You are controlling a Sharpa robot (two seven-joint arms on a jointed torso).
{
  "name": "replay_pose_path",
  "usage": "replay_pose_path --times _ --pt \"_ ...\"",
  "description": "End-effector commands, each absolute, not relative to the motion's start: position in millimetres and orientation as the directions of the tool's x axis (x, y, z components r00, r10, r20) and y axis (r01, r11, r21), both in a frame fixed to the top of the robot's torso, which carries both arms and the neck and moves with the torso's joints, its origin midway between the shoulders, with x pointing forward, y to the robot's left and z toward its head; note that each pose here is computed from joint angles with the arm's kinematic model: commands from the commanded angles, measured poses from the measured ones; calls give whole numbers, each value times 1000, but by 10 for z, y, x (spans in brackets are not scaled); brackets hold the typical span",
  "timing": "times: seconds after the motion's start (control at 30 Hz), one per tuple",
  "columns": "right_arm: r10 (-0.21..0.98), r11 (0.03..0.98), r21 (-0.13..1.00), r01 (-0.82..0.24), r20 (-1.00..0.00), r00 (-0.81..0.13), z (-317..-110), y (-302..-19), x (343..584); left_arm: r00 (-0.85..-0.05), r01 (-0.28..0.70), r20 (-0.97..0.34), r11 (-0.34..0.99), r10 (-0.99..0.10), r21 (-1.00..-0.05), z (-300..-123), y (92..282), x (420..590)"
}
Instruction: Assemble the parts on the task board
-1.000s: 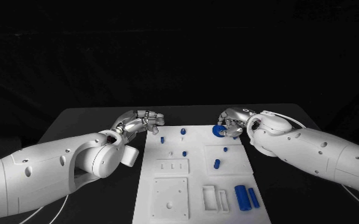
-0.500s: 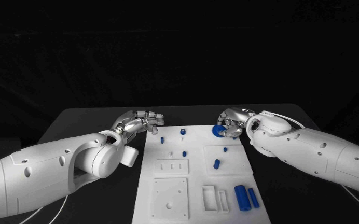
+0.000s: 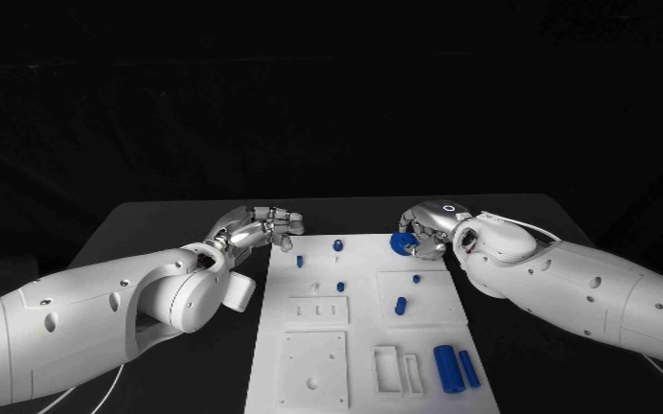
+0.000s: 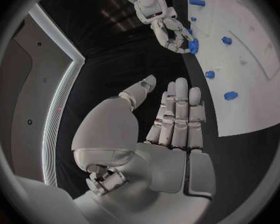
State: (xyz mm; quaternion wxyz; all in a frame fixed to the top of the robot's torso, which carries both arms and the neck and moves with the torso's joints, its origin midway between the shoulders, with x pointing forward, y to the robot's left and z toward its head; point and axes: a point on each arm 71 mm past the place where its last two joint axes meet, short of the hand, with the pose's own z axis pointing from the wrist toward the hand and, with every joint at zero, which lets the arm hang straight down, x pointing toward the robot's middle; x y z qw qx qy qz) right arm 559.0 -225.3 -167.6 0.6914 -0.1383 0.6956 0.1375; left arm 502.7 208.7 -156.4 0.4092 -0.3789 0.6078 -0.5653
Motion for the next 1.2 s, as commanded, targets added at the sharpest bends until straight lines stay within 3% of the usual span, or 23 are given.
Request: replay_pose_path --times 0.03,0.27,0.7,1.2 --pt "-50 912 -83 -402 -995 90 -1625 -2186 5535 -370 27 -91 87 -924 -996 -1545 2094 5026" --pt "-61 883 -137 -448 -982 179 -1492 -1968 5435 -364 28 -93 89 -927 -996 -1544 2105 5033" --pt "-54 815 -188 -548 -966 251 -1410 -1431 5224 -363 29 -93 89 -927 -996 -1544 2100 5036" --pt "-67 759 -199 -620 -971 230 -1573 -958 5128 -373 29 -90 85 -923 -996 -1540 2056 5020"
